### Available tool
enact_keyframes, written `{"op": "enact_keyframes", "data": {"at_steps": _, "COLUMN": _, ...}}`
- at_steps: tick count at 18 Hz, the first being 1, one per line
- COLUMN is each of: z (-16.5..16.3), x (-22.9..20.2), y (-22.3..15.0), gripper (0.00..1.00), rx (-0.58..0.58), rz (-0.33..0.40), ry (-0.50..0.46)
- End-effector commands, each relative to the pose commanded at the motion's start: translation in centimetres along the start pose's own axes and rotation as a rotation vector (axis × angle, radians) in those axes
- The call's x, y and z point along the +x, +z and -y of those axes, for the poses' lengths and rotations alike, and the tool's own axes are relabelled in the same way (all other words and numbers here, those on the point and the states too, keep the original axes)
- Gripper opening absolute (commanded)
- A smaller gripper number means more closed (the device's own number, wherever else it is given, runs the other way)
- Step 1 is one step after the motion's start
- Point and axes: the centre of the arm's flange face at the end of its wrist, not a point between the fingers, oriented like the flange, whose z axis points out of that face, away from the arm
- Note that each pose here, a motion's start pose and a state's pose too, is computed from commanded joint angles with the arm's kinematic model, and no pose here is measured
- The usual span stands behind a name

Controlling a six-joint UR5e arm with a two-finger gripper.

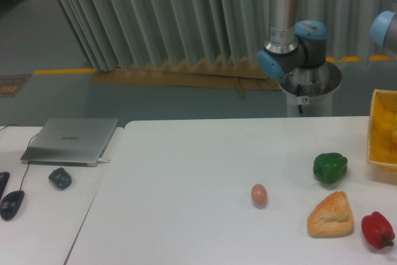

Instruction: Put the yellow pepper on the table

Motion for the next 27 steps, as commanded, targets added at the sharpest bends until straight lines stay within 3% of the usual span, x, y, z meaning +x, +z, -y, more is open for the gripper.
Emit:
{"op": "enact_keyframes", "data": {"at_steps": 26, "z": -0.7, "x": -0.5, "y": 1.7, "gripper": 1.00, "rx": 0.014, "rz": -0.061, "ry": 0.004}}
{"op": "enact_keyframes", "data": {"at_steps": 27, "z": -0.8, "x": -0.5, "y": 1.6, "gripper": 0.97, "rx": 0.001, "rz": -0.067, "ry": -0.001}}
